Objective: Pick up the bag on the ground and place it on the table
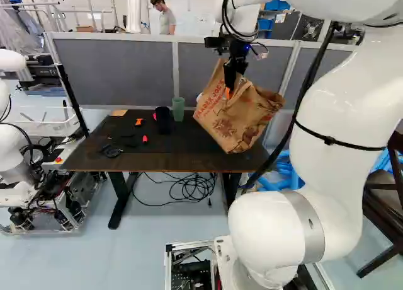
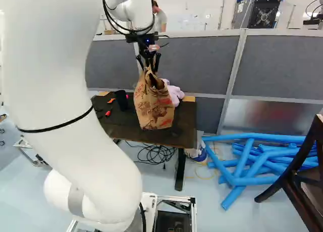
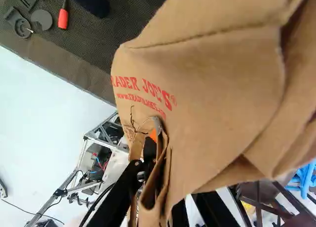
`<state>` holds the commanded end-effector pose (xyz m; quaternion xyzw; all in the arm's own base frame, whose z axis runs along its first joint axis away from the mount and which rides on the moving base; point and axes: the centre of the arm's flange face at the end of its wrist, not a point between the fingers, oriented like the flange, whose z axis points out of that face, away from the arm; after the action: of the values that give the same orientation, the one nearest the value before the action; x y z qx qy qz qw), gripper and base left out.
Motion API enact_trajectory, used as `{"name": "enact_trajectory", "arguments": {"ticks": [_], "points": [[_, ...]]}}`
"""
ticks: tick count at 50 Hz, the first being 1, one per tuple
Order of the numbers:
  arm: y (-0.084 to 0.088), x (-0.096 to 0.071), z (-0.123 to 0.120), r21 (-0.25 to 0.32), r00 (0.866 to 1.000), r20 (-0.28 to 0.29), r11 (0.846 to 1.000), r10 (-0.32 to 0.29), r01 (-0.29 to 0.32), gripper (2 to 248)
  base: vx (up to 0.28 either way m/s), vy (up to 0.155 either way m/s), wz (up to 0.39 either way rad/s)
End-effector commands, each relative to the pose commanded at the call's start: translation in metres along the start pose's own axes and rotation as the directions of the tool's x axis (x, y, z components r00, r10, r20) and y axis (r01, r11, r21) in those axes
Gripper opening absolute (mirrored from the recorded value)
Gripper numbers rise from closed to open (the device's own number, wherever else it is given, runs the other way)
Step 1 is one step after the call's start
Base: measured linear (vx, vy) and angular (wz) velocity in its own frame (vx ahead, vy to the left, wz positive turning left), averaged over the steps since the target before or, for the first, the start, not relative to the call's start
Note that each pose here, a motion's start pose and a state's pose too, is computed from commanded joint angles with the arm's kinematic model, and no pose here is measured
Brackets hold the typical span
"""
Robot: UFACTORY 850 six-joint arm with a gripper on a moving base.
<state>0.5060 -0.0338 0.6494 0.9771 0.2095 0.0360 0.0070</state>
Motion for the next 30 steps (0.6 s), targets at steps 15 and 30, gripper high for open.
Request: {"name": "enact_trajectory", "arguments": {"ticks": [15,30], "points": [[0.009,0.014,0.024,-0.015,1.0,0.011,1.0,-0.009,0.01,23,0.0,0.0,0.0],[0.016,0.024,0.048,-0.022,0.999,0.032,1.0,-0.019,0.02,23,0.0,0.0,0.0]]}}
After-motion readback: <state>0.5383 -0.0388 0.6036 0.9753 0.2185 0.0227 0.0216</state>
